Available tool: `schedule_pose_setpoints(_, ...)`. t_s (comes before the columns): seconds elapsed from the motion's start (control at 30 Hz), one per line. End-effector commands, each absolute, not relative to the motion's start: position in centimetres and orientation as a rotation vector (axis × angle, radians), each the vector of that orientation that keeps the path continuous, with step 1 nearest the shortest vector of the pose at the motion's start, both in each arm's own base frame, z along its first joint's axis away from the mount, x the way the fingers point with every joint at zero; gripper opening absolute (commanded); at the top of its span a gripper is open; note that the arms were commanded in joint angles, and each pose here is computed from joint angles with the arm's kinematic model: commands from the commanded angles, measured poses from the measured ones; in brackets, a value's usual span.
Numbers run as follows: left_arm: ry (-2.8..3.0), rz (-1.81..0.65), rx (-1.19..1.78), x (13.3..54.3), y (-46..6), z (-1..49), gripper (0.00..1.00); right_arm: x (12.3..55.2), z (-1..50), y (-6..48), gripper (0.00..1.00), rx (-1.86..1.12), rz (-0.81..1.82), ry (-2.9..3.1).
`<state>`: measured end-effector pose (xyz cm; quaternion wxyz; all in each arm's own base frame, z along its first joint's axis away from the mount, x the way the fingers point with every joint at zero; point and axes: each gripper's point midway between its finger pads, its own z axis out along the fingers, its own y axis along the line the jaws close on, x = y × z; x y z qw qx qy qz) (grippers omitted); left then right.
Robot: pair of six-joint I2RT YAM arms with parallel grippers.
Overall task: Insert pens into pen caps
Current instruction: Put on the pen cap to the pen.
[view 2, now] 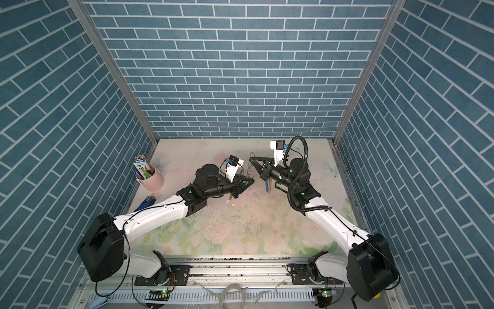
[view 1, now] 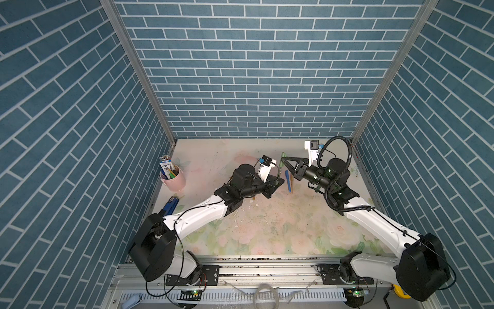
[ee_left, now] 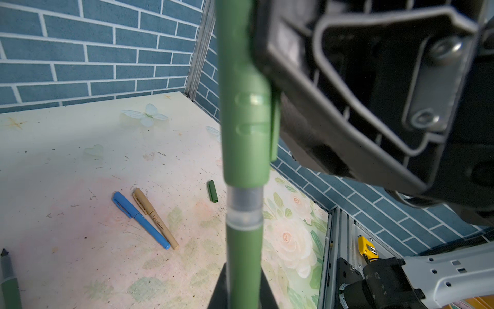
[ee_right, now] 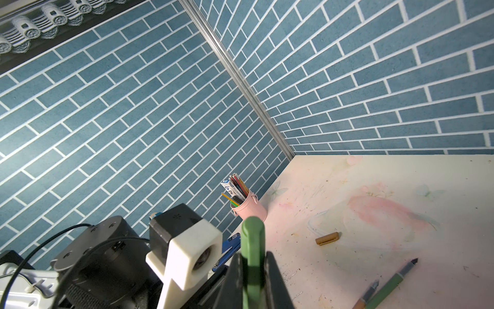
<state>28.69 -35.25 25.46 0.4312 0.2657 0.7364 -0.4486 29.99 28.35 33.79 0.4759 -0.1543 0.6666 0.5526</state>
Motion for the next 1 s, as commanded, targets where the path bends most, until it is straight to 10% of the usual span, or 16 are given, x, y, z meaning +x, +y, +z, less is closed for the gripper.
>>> schedule_pose_setpoints(0.0, 1.733, -1.133, 0.599, 29.7, -34.4, 28.2, 0.0, 28.4, 32.1, 30.3, 0.1, -0.442, 1.448, 1.663)
schedule_pose_setpoints(0.97, 1.697, -1.106, 0.676, 29.5, -34.2, 28.4, 0.0, 28.4, 35.4, 28.3, 0.53, -0.526, 1.094, 1.825)
